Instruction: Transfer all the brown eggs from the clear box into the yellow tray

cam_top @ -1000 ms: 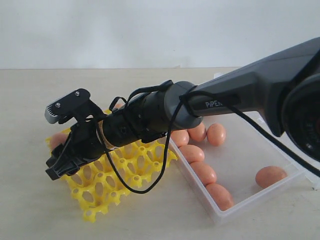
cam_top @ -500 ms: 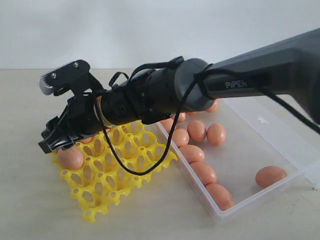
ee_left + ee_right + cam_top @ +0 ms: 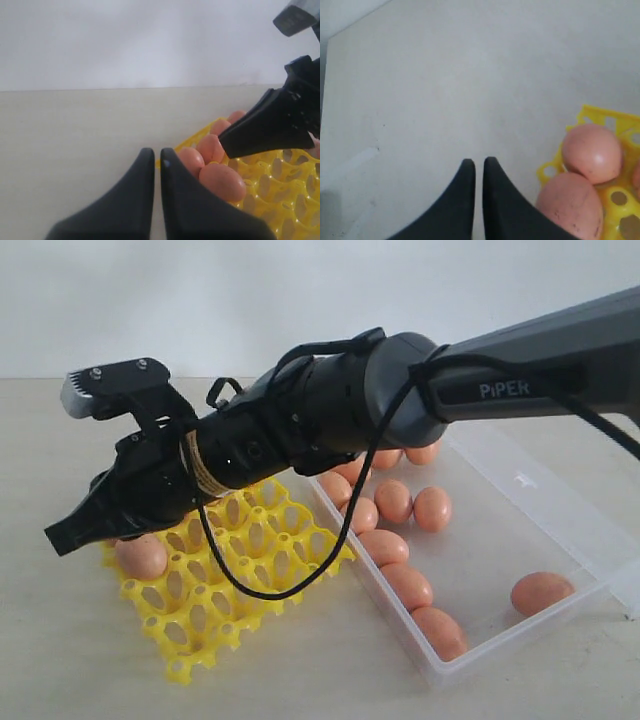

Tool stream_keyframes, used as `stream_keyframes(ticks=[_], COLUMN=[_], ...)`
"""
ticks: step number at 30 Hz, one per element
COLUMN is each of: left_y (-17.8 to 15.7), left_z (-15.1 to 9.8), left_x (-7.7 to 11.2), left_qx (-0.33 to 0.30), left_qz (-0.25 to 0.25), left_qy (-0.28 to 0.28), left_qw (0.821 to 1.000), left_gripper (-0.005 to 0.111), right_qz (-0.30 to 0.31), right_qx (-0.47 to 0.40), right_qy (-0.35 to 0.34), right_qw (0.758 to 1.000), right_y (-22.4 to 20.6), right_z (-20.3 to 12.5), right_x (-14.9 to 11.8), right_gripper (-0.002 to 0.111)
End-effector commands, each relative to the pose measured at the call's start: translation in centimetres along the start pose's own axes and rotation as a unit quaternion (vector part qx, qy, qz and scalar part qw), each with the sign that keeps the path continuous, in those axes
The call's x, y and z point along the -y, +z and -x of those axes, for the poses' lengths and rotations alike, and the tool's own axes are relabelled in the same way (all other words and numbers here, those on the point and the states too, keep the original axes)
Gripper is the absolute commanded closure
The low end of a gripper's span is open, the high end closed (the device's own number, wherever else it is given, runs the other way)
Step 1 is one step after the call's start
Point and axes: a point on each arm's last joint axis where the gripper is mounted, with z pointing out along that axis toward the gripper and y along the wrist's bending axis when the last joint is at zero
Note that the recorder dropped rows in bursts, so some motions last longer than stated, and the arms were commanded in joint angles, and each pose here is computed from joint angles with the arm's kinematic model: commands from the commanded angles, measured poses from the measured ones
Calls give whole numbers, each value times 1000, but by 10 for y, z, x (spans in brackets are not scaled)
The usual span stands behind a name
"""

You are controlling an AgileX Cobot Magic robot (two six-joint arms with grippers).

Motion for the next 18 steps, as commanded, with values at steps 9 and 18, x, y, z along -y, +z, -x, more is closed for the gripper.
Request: stream_keyframes(ticks=[9,18], left_y=[0,0], left_z=[0,0], left_x=[0,0], left_qx=[4,4], left_qz=[1,1], left_qy=[-2,-2], left_qw=[1000,1000], left_gripper=[103,103], right_qz=[-105,-109], right_qx=[-44,-42], right_qy=[26,22], right_qw=[993,993], right_y=[-2,-2], right_z=[-45,-44], right_x=[22,23], right_gripper=[109,109])
